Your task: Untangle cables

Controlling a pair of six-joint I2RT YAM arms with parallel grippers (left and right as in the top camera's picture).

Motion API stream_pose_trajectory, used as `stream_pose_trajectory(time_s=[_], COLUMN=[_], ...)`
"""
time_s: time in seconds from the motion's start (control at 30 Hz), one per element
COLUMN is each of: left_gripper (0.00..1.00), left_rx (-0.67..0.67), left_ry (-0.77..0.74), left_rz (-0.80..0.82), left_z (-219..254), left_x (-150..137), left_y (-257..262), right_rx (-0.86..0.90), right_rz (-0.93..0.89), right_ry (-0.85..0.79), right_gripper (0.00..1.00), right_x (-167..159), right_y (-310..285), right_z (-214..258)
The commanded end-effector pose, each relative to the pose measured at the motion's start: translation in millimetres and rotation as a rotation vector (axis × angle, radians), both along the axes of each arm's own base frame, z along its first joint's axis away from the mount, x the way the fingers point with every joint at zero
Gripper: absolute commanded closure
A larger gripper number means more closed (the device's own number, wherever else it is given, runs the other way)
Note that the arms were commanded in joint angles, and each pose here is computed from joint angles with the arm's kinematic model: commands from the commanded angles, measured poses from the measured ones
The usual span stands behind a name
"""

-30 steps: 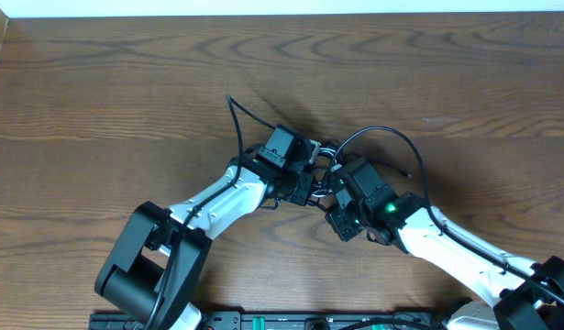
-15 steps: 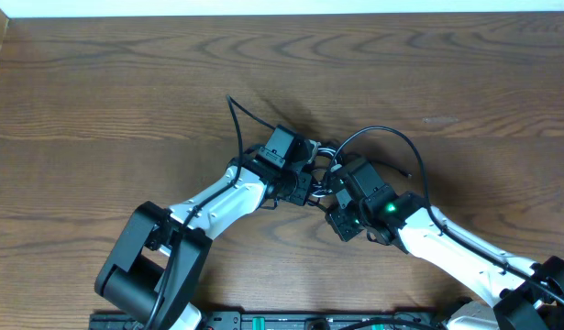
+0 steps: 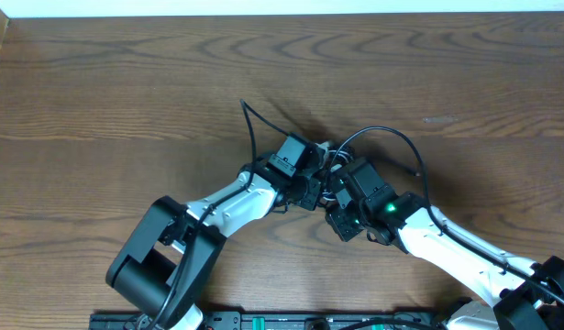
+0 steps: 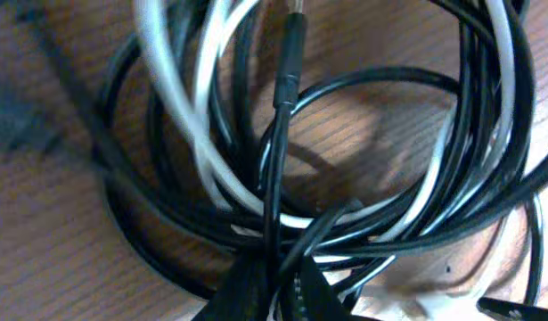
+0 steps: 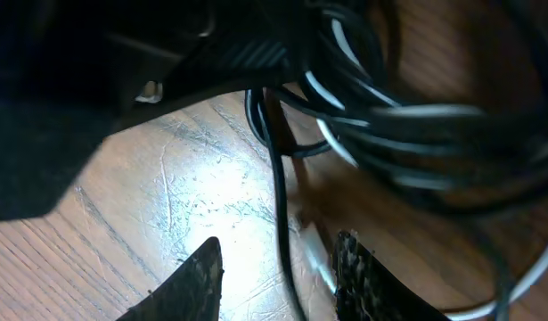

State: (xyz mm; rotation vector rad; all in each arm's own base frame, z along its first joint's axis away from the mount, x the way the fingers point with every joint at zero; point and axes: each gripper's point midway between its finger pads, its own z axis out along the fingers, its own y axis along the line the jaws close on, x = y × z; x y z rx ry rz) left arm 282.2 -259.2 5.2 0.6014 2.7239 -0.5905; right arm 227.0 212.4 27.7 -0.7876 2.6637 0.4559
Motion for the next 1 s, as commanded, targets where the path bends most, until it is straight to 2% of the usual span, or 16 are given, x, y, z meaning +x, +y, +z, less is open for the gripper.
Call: stream_pose_trajectory(time_s=[0.0,0.1,0.27,0.47,0.53,0.83,0.97], left_gripper=[0.93,0.93,0.93,0.92,0.93,0.92,0.93], left_rx=[0.034,0.045,0.000,-0.093,-0.107,-0.110,-0.050], left_ry=[0.063,0.081,0.109,0.085,0.082,0.142,0.137], left_rz=[0.034,0.040,0.159,0.257,0.271,0.369,0.405], left_z=[-14.4,3.3,56.2,102.7,109.1,103.9,95.8], left_x=[-11.4,-14.1,-18.2,-23.2,-24.1,-24.2,-23.2], left_y=[7.5,10.8,14.0,17.6,18.3,21.7,34.2], right_rx=[-0.011,-0.027,-0.009,0.175,0.222,0.213,0.189], right_rz=[0.029,0.074,0.079,0.189,0.239,0.245,0.164], right_ry=[-0.025,-0.055,-0.067,0.059,0.081,0.067,0.031], right_gripper=[0.62,0.62,0.62,0.63,0.62,0.63,0.54], right_x=[3.7,5.5,8.0,-21.4,-29.5,-27.6,-9.7], right_y=[2.0,1.5,5.3,34.2,41.1,40.1,26.4], right_z=[2.5,2.7,5.0,15.9,20.5,20.1,22.5])
